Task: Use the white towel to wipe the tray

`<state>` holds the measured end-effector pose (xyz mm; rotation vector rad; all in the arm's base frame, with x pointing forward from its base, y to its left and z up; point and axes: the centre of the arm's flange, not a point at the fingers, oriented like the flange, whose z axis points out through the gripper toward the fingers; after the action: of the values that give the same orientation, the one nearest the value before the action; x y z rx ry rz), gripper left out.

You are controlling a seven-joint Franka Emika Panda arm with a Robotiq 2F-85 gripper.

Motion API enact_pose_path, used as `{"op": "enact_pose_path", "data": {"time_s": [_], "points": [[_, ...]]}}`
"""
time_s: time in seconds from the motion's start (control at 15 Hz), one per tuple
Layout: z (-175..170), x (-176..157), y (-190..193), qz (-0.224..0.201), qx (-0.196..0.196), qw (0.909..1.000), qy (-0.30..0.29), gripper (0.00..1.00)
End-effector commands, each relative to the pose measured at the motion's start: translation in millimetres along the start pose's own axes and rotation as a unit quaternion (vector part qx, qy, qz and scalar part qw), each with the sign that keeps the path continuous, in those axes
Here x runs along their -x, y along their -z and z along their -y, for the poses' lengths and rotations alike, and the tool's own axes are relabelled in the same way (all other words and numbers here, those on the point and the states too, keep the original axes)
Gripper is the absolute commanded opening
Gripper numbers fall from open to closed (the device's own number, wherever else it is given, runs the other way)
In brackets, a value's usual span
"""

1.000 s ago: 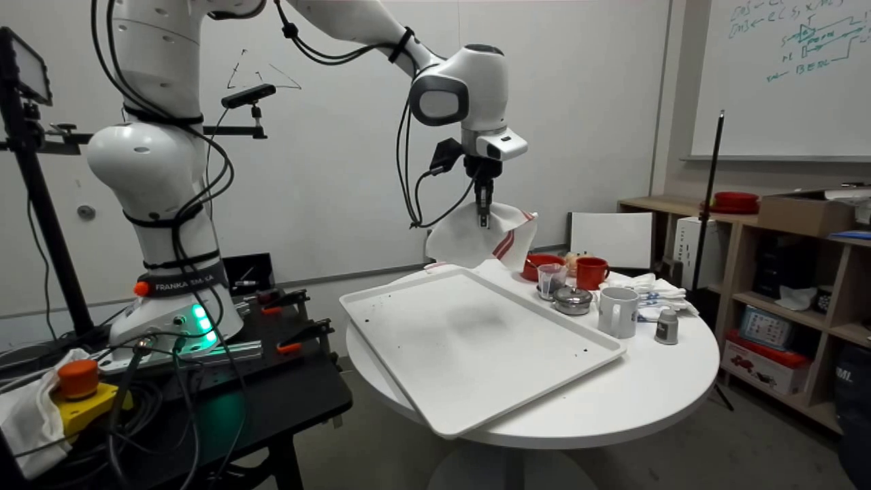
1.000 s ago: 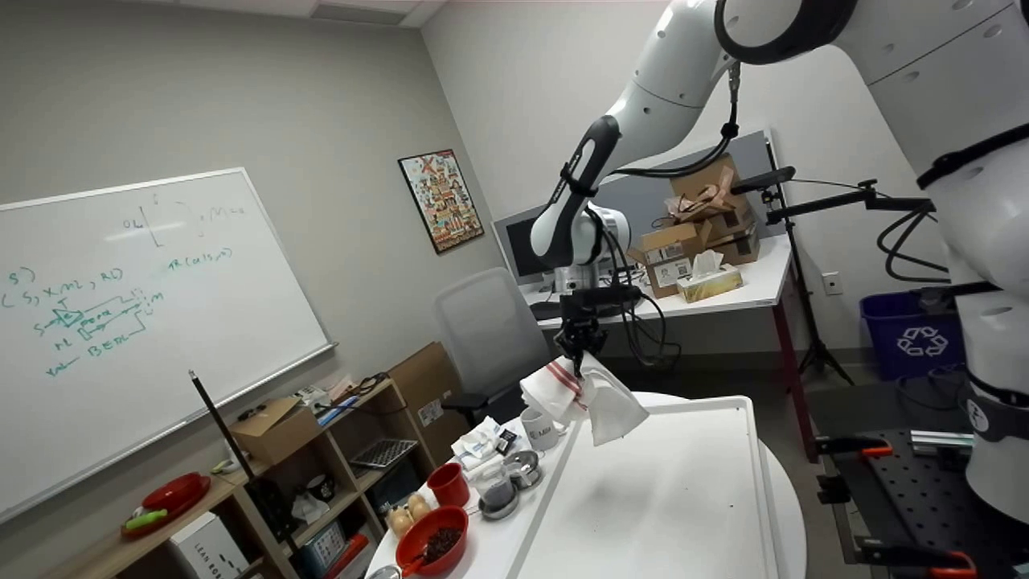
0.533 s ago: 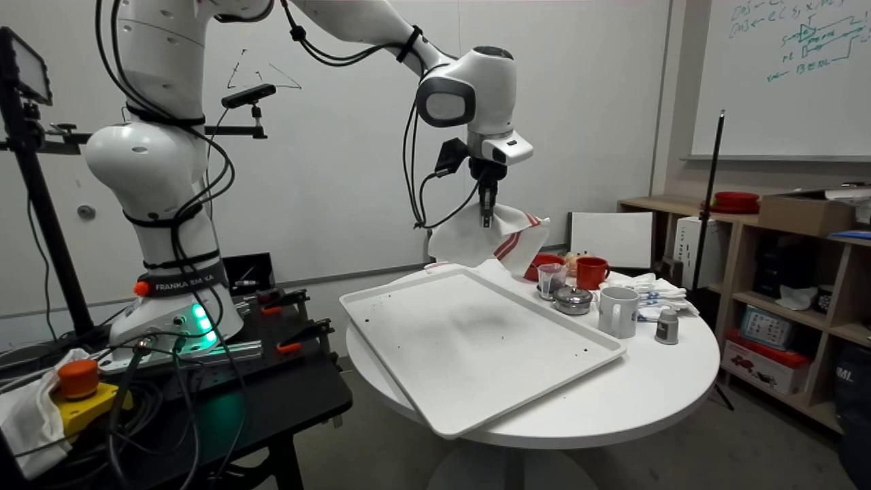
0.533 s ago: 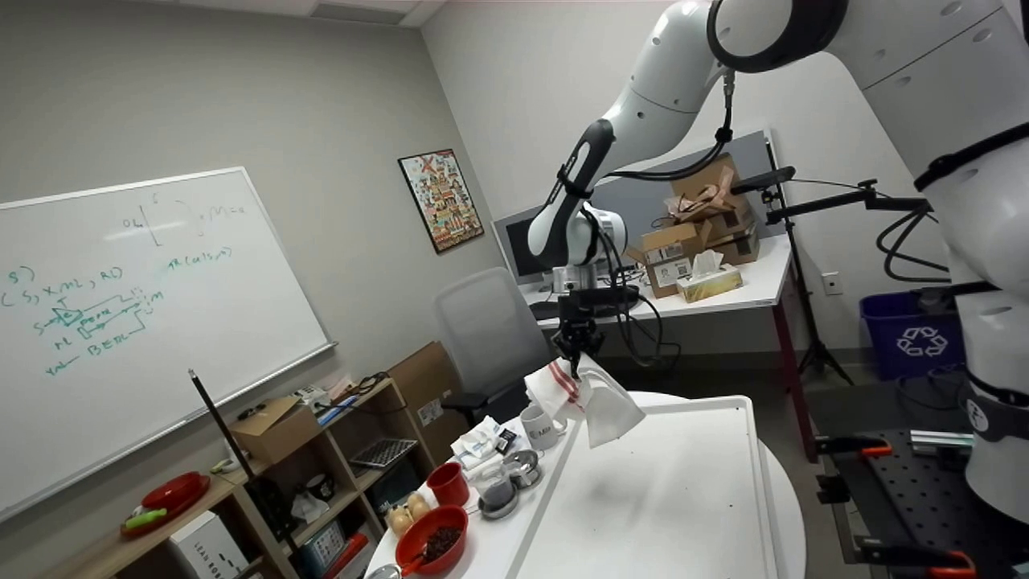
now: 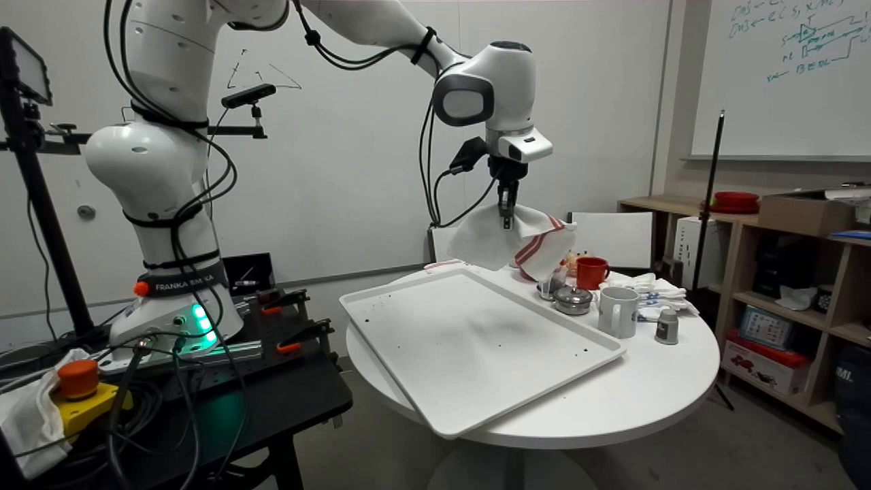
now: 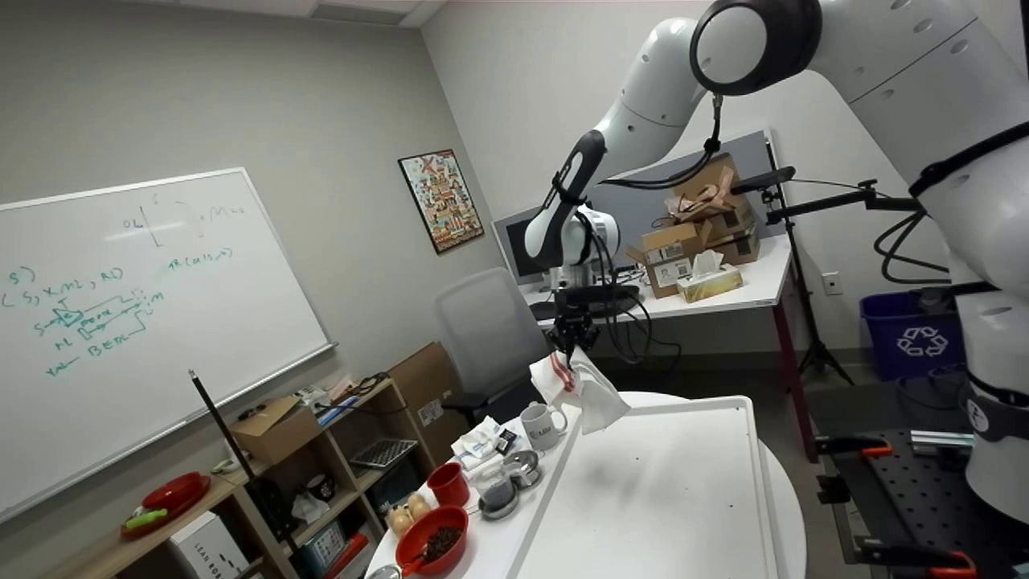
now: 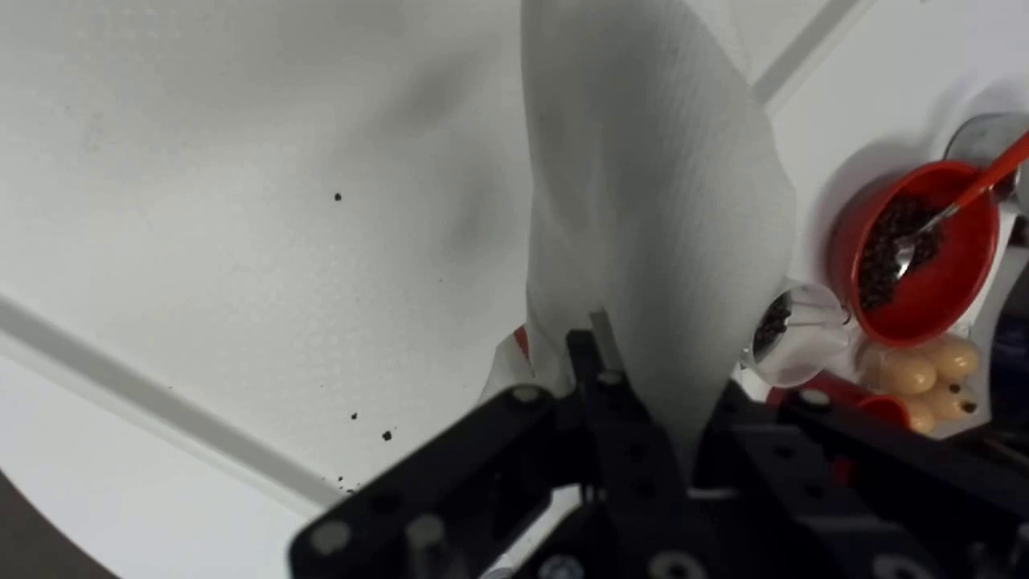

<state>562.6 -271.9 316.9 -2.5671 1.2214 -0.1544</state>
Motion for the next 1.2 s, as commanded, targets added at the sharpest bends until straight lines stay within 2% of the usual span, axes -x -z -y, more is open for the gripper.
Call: {"op": "enact_pose_path", "data": {"time_s": [0.0, 0.6, 1.13], "points": [[6.2, -46.8, 2.4, -0.006, 0.024, 0.9985, -0.049, 0.03], [-9.3, -106.7, -38.7, 0.017, 0.086, 0.9872, -0.133, 0.03], [-41.7, -151.3, -66.2, 0.044, 0.103, 0.9729, -0.202, 0.03]]}}
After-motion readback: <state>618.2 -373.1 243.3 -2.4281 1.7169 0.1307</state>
